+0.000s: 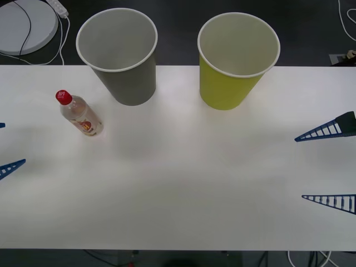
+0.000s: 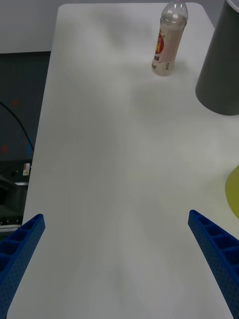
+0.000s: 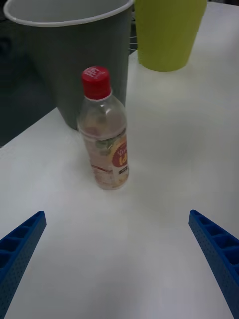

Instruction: Put the can into the green bin and the plastic bottle into the gray bin

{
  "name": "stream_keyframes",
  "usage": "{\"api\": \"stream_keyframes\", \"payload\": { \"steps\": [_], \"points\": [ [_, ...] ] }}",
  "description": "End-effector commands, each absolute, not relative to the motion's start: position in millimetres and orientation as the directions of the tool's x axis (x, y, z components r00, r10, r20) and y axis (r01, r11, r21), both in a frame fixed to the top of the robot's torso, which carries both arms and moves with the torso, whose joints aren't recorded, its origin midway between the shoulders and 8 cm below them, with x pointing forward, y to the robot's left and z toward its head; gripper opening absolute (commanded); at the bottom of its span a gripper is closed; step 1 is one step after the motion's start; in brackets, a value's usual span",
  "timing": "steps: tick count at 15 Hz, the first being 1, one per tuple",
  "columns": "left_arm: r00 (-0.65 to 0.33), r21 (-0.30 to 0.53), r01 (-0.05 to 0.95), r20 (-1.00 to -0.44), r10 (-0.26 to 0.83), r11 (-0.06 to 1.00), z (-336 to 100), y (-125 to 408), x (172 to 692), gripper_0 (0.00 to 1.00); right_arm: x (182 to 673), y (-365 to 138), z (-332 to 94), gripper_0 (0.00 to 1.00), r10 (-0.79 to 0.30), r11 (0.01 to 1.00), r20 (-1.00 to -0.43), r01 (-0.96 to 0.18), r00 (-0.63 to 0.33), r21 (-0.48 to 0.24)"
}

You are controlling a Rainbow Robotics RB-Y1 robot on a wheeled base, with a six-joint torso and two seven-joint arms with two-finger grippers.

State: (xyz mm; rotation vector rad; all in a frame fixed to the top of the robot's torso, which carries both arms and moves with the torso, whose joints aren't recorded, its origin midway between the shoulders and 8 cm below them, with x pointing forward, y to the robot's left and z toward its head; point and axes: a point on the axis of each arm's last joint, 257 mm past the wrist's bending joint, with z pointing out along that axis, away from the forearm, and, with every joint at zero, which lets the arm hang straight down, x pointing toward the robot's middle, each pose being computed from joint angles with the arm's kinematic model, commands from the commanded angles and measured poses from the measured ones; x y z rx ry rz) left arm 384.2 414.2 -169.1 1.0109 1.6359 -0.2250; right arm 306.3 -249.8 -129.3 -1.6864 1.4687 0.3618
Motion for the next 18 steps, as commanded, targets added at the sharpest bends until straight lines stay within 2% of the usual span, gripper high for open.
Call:
{"api": "stream_keyframes", "payload": {
  "steps": [1, 4, 9, 18],
  "points": [
    [0.013, 0.338, 0.668, -0.896, 0.444, 0.663, -166.7, 425.0, 387.2, 1.0, 306.3, -249.8, -129.3, 1.0, -0.669, 0.049, -0.693, -0.914, 0.269, -0.402],
    [0.027, 0.355, 0.628, -0.899, 0.437, 0.692, -173.7, 436.0, 387.7, 1.0, 306.3, -249.8, -129.3, 1.0, -0.669, 0.049, -0.693, -0.914, 0.269, -0.402],
    [0.03, 0.34, 0.585, -0.916, 0.4, 0.736, -185.6, 434.0, 391.3, 1.0, 306.3, -249.8, -129.3, 1.0, -0.669, 0.049, -0.693, -0.914, 0.269, -0.402],
    [0.045, 0.374, 0.58, -0.901, 0.431, 0.724, -211.6, 408.3, 411.8, 1.0, 306.3, -249.8, -129.3, 1.0, -0.669, 0.049, -0.693, -0.914, 0.269, -0.402]
  ]
}}
